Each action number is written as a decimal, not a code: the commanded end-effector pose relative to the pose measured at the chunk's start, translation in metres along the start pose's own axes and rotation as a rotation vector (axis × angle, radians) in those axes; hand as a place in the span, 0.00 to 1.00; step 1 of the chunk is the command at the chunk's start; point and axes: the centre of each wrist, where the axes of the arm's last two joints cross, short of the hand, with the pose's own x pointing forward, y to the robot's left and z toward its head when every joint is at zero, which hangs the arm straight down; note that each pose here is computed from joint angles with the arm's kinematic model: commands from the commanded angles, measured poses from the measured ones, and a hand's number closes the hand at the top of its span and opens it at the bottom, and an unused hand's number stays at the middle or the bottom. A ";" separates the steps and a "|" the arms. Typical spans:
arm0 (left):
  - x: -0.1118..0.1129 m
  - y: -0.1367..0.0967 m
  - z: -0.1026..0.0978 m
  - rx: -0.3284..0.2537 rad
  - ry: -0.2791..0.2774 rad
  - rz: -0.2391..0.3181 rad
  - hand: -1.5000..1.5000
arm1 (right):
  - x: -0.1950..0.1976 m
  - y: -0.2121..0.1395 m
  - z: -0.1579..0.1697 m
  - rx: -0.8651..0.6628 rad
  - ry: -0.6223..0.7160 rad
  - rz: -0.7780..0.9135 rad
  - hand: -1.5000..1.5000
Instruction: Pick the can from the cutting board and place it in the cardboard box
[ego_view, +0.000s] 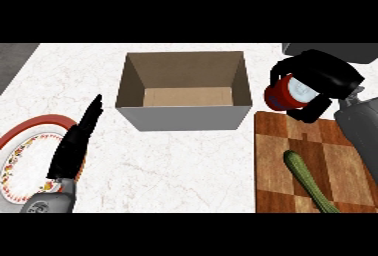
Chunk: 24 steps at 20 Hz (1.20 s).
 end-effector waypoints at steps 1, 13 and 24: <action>0.000 0.000 0.000 0.002 0.017 0.003 0.50 | -0.024 -0.017 -0.011 -0.068 -0.130 0.009 1.00; -0.019 0.003 -0.002 0.044 0.039 -0.014 0.50 | -0.011 -0.069 -0.073 -0.169 -0.636 -0.463 1.00; -0.024 0.029 0.006 0.088 0.078 -0.014 0.50 | 0.061 -0.104 -0.131 -0.089 -0.712 -0.499 1.00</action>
